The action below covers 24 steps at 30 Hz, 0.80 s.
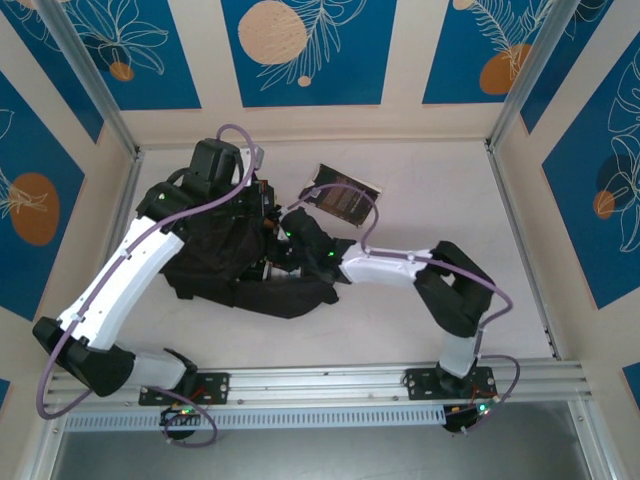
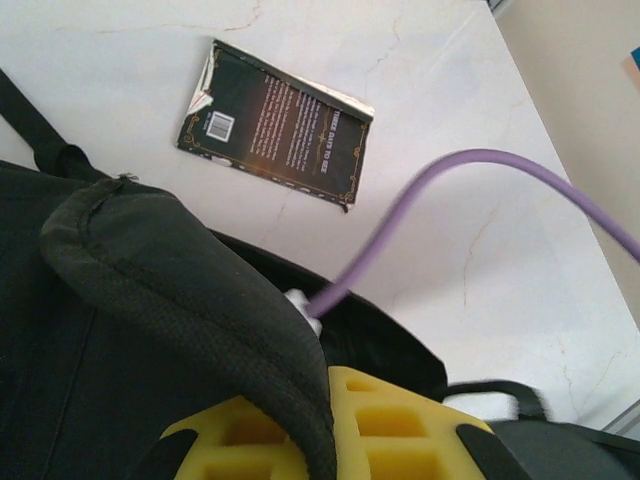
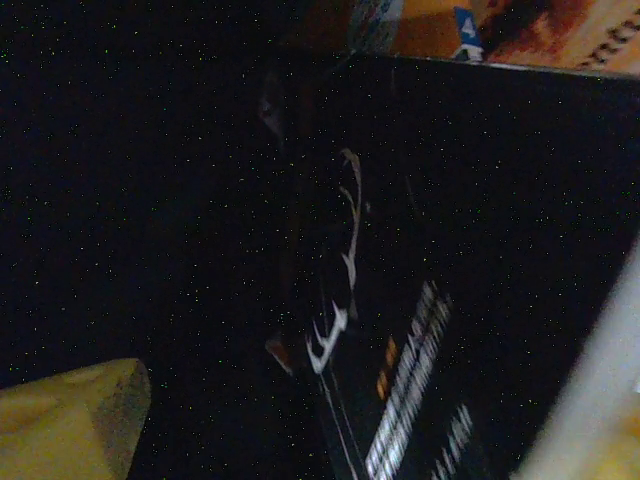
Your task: Pack books, pencil case, and school supplies into a backpack
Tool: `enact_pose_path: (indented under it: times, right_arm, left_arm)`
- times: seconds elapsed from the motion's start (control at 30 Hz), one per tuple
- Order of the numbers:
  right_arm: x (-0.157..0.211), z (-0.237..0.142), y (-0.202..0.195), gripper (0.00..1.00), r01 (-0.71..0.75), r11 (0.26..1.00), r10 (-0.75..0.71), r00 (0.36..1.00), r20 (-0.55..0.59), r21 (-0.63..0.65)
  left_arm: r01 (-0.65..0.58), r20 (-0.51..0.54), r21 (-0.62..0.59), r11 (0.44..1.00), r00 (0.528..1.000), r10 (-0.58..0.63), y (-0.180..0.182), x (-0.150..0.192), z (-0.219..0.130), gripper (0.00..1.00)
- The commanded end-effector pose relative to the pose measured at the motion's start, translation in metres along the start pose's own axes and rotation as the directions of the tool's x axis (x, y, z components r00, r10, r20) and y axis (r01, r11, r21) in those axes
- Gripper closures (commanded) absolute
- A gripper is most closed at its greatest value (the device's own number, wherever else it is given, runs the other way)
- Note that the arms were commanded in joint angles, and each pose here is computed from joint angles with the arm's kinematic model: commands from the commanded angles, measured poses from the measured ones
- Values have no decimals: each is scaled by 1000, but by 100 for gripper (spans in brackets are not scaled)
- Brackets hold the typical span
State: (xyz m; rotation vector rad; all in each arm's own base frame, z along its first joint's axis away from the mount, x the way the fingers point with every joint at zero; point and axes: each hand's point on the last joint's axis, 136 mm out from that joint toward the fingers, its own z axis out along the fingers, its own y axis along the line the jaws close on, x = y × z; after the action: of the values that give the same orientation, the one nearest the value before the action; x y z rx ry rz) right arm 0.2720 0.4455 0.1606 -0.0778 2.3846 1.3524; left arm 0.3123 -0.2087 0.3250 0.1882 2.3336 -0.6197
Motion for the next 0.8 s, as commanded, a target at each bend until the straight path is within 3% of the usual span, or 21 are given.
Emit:
enact_pose_path:
  times: [0.0,0.2,0.5,0.63,0.77]
  right_arm:
    - [-10,-34,29,7,136,988,-131,988,76,-71]
    - [-9,-63,7,8,144,989,-140,986,87,-37]
    - [-40,-131,-15,20,240,970,-226,946,234,-31]
    - [-70,-174,-41,26,187,981,-194,923,334,52]
    - [-96,-204,-75,33,112,976,-176,909,379,185]
  left_arm:
    - [-5,139,77,997,990,-6,-13,-30,-18,100]
    - [5,136,63,998,991,-14,-9,-26,-16,100]
    - [1,121,40,999,993,-6,-3,-22,-10,100]
    - [36,37,44,998,999,-37,-2,0,17,100]
    - [17,-117,58,998,993,-10,-17,44,62,100]
